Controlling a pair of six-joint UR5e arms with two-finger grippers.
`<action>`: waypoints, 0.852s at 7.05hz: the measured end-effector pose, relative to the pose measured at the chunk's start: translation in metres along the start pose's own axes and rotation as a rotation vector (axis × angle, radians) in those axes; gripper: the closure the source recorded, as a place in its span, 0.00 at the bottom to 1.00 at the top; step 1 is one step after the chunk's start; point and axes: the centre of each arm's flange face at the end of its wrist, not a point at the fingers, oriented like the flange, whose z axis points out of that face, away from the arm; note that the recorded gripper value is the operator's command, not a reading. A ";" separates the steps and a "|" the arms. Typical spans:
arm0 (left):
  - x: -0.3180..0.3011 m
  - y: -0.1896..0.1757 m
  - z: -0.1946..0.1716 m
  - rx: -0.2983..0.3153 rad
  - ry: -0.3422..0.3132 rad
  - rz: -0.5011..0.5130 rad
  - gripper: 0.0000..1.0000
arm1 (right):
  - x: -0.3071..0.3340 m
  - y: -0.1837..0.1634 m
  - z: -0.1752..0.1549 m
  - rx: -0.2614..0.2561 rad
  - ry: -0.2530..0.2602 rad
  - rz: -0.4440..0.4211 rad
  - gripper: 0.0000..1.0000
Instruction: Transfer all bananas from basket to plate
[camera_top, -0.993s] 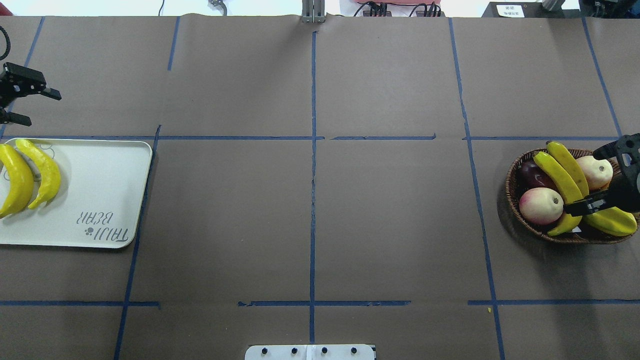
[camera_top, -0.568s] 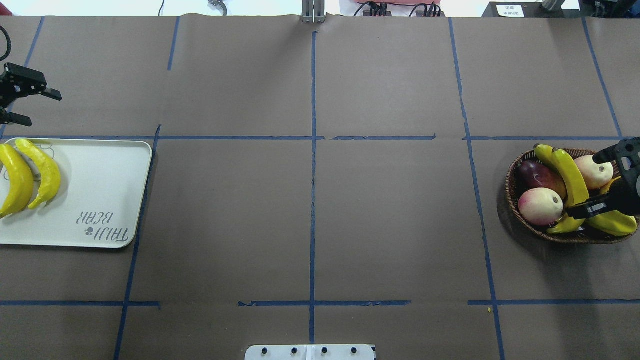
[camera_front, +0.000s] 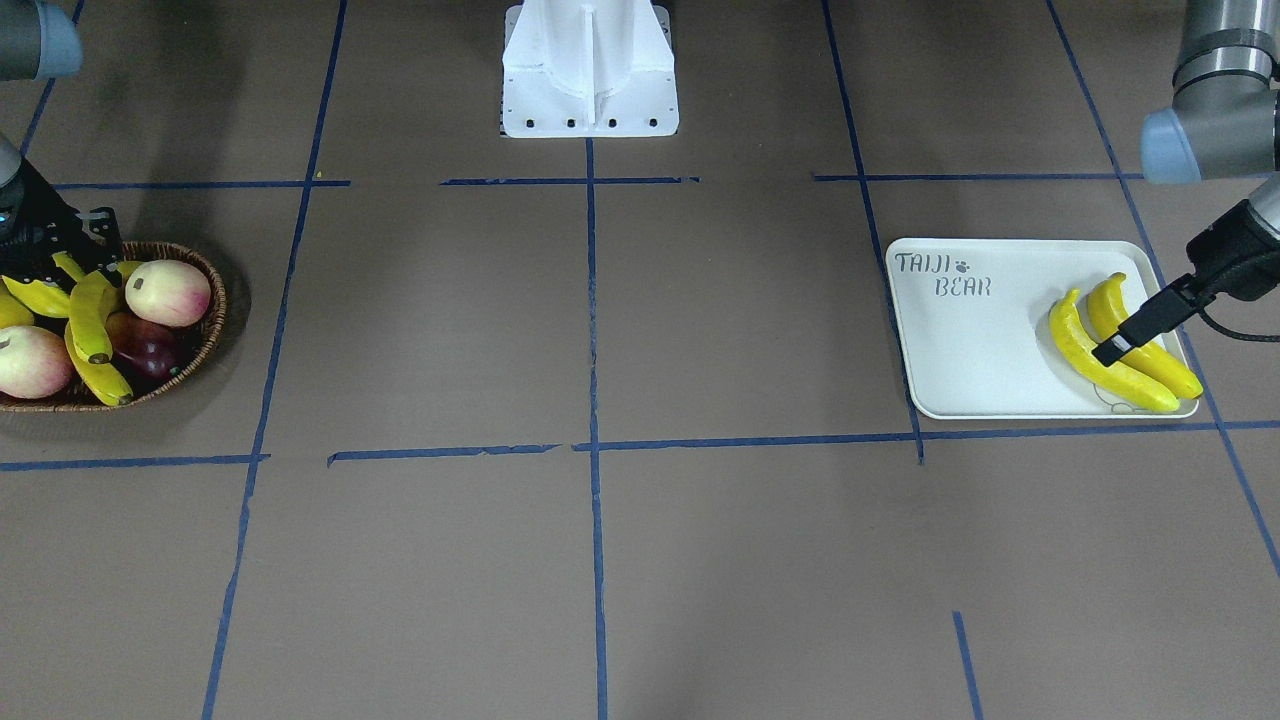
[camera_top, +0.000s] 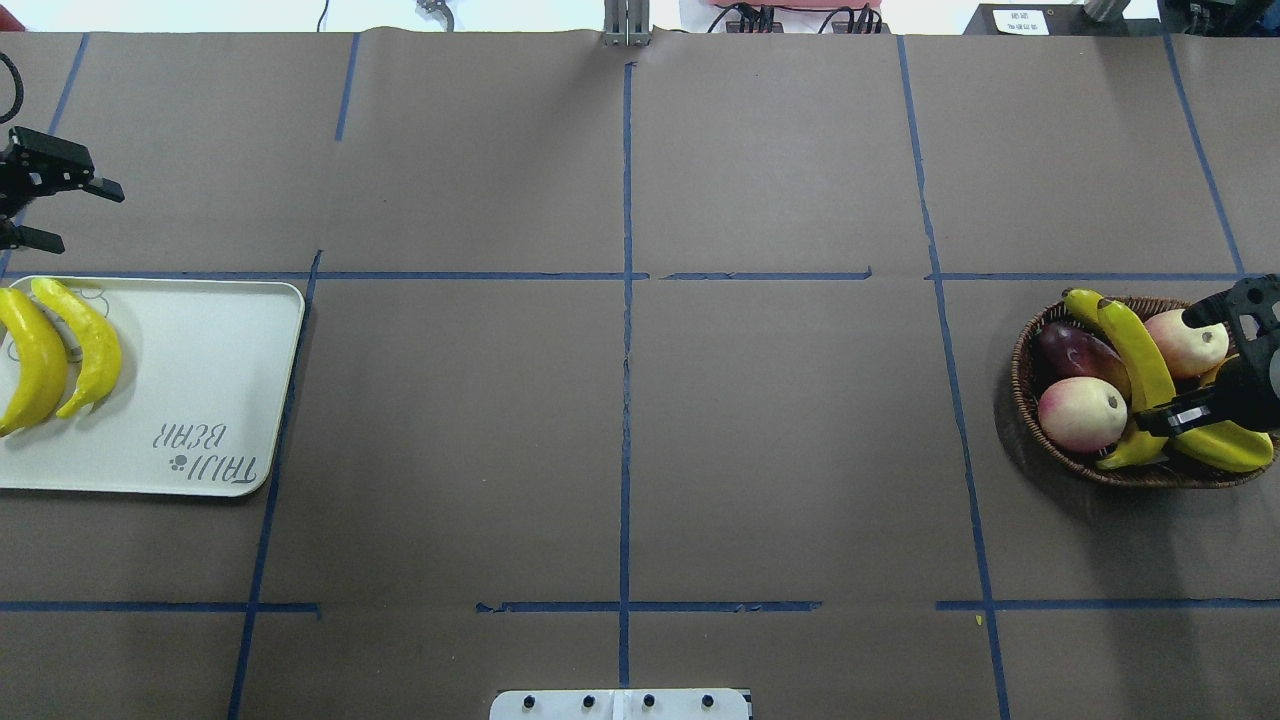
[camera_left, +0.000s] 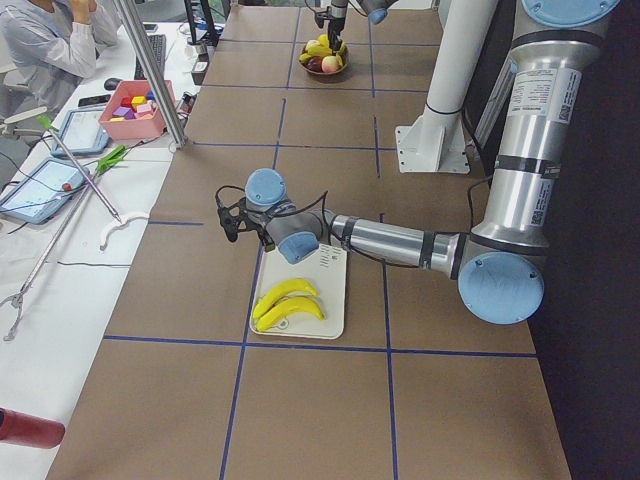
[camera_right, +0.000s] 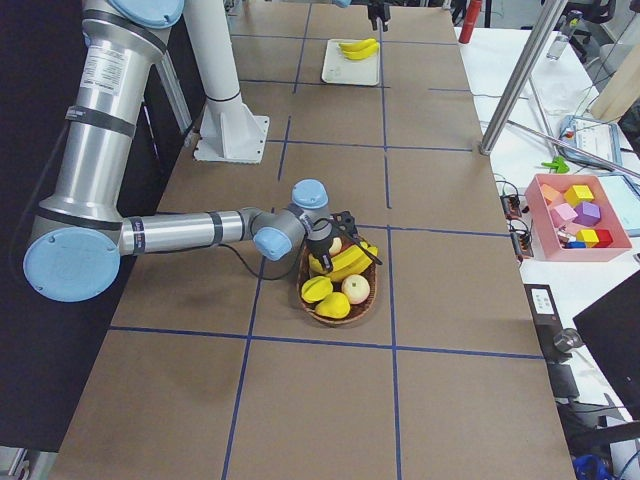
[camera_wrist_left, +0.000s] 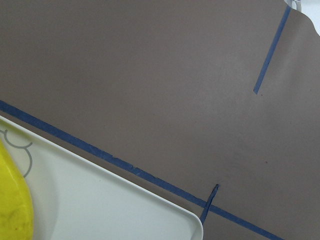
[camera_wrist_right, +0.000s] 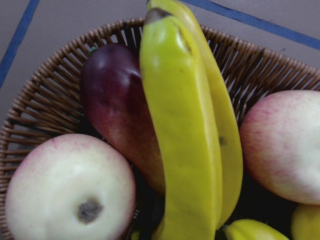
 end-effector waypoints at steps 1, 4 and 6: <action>0.000 0.001 0.001 -0.001 0.000 0.001 0.00 | 0.001 0.001 0.000 -0.001 0.001 0.000 0.55; 0.002 0.001 0.002 -0.003 0.000 0.003 0.00 | 0.003 0.004 0.004 -0.004 0.022 -0.001 0.51; 0.002 0.001 0.002 -0.004 -0.001 0.003 0.00 | 0.002 0.004 0.009 0.002 0.052 -0.013 0.49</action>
